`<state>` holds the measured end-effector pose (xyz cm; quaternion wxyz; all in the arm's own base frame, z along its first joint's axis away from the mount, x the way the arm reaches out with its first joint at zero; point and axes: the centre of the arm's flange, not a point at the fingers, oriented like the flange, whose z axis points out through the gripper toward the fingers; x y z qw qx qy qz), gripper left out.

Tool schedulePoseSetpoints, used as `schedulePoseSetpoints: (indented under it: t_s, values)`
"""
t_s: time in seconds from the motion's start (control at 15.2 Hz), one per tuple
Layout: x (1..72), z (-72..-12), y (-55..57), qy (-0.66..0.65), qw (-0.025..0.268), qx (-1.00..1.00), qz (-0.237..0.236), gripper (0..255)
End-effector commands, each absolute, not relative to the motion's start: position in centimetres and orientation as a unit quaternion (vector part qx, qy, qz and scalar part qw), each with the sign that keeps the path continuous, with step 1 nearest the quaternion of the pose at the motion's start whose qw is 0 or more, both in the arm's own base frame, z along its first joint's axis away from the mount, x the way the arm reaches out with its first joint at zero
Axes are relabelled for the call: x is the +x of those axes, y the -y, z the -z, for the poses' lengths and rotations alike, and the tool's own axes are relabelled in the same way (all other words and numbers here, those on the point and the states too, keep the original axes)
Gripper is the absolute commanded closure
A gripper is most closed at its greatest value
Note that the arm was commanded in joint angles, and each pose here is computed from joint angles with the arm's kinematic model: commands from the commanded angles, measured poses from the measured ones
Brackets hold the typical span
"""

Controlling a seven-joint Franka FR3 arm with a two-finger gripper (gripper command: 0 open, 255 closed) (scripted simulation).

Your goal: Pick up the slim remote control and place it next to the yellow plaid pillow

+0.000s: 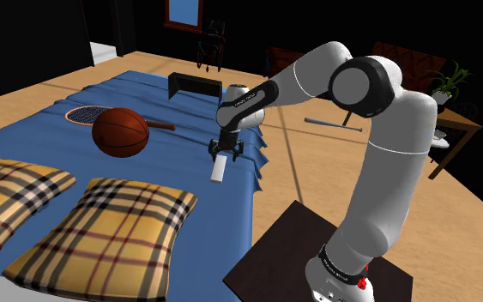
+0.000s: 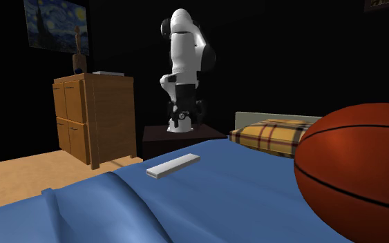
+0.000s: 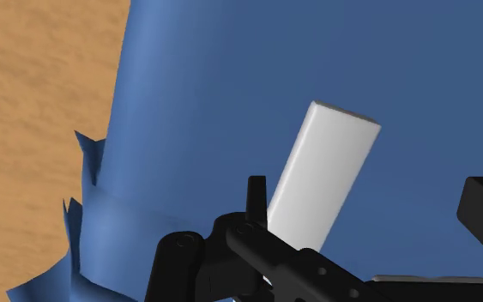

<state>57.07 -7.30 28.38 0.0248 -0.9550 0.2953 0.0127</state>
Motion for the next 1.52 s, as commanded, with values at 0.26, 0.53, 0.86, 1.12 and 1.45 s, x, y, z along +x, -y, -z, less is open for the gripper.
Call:
schedulePoseSetpoints:
  t_s: [0.26,0.53,0.86,1.12,1.45]
  values:
    - [61.7,-23.0,10.6,-0.348,0.014,-0.938,-0.004,0]
    - [63.3,-20.5,12.0,-0.367,0.01,-0.93,-0.001,0]
    - [63.3,-17.8,11.9,-0.367,0.01,-0.93,-0.001,0]
    - [63.3,-17.0,11.9,-0.367,0.01,-0.93,-0.001,0]
    - [63.3,-17.0,11.9,-0.367,0.01,-0.93,-0.001,0]
